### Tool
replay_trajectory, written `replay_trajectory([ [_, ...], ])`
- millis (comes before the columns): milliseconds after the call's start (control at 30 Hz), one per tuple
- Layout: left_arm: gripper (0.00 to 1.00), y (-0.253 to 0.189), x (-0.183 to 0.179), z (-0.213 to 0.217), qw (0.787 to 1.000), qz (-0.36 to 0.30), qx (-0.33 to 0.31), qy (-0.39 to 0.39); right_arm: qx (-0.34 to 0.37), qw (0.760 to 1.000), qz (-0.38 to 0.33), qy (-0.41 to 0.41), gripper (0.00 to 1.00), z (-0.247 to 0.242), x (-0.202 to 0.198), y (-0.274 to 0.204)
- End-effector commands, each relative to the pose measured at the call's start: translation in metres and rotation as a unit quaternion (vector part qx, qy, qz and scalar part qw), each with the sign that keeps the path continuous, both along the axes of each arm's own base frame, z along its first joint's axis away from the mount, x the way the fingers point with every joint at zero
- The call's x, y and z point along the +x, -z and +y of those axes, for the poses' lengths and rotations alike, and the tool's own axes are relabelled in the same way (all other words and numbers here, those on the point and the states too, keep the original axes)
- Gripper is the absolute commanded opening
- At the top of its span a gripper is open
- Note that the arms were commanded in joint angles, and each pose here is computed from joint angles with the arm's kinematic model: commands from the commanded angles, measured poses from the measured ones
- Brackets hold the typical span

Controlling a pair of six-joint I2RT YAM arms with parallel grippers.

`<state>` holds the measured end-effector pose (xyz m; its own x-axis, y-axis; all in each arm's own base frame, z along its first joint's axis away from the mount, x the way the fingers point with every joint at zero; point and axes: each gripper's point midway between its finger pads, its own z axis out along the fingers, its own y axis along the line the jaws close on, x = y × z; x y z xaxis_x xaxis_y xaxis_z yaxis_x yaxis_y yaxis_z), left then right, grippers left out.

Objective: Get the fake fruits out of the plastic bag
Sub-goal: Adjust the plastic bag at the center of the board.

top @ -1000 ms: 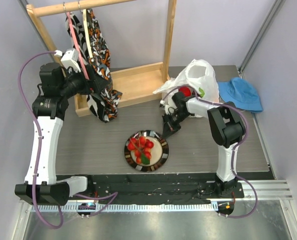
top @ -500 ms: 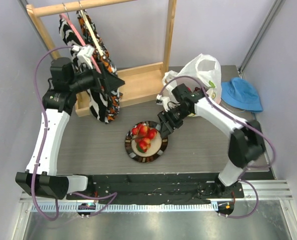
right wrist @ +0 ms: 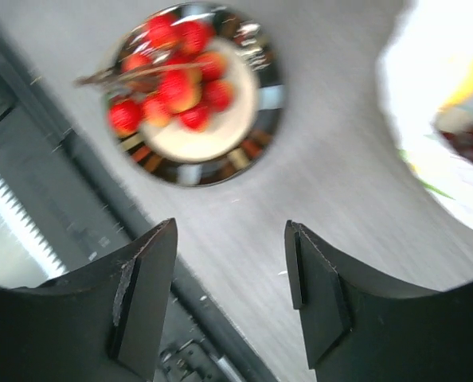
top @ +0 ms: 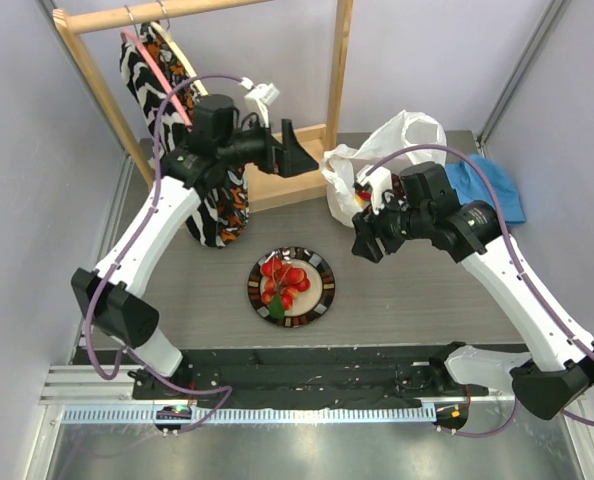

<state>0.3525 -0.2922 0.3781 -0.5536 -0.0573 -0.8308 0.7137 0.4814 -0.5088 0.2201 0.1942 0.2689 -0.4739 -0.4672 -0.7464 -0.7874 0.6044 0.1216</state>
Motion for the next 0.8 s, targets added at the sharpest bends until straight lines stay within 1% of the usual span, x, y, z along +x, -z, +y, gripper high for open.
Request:
replay_trajectory([
  [0, 0.91, 0.014, 0.017, -0.021, 0.998, -0.035, 0.05, -0.031, 0.001, 0.992, -0.076, 0.098, 0.62, -0.019, 0.05, -0.023],
  [67, 0.91, 0.02, 0.025, -0.023, 0.996, -0.048, 0.07, -0.043, -0.004, 0.987, -0.091, 0.13, 0.62, -0.033, 0.07, -0.027],
  [167, 0.91, 0.038, 0.047, -0.025, 0.992, -0.039, 0.093, -0.079, -0.002, 0.98, -0.12, 0.157, 0.6, -0.046, 0.097, -0.039],
  [267, 0.9, 0.04, 0.059, -0.033, 0.991, -0.049, 0.097, -0.081, -0.003, 0.975, -0.151, 0.161, 0.59, -0.048, 0.12, -0.05],
  [300, 0.9, 0.053, 0.067, -0.039, 0.99, -0.043, 0.106, -0.078, -0.008, 0.974, -0.153, 0.169, 0.59, -0.05, 0.13, -0.047],
  [367, 0.86, 0.049, 0.077, -0.046, 0.99, -0.057, 0.105, -0.079, -0.005, 0.969, -0.167, 0.185, 0.57, -0.053, 0.148, -0.049],
  [400, 0.83, 0.047, 0.082, -0.052, 0.989, -0.065, 0.108, -0.076, -0.02, 0.965, -0.162, 0.205, 0.57, -0.06, 0.162, -0.037],
  [467, 0.58, 0.065, 0.091, -0.061, 0.989, -0.058, 0.121, -0.07, -0.032, 0.96, -0.161, 0.227, 0.55, -0.066, 0.179, -0.028],
  [500, 0.41, 0.067, 0.09, -0.065, 0.988, -0.059, 0.125, -0.063, -0.039, 0.958, -0.156, 0.236, 0.54, -0.069, 0.185, -0.021],
  [533, 0.0, 0.071, 0.089, -0.066, 0.988, -0.054, 0.129, -0.062, -0.058, 0.954, -0.142, 0.256, 0.51, -0.074, 0.193, -0.006],
  [600, 0.0, 0.084, 0.073, -0.063, 0.989, -0.029, 0.139, -0.045, -0.086, 0.946, -0.129, 0.283, 0.5, -0.088, 0.195, 0.011],
  [633, 0.0, 0.073, 0.058, -0.057, 0.989, -0.029, 0.137, -0.036, -0.105, 0.942, -0.115, 0.296, 0.49, -0.097, 0.186, 0.025],
  [667, 0.0, 0.089, 0.048, -0.051, 0.988, -0.008, 0.151, -0.032, -0.112, 0.941, -0.105, 0.301, 0.49, -0.1, 0.179, 0.033],
  [700, 0.0, 0.087, 0.038, -0.045, 0.988, -0.003, 0.149, -0.03, -0.107, 0.942, -0.098, 0.302, 0.49, -0.102, 0.168, 0.034],
  [733, 0.0, 0.067, 0.019, -0.037, 0.99, -0.014, 0.135, -0.025, -0.118, 0.944, -0.061, 0.301, 0.48, -0.104, 0.151, 0.057],
  [767, 0.0, 0.08, 0.002, -0.033, 0.99, 0.006, 0.137, -0.007, -0.117, 0.946, -0.049, 0.299, 0.48, -0.104, 0.141, 0.063],
])
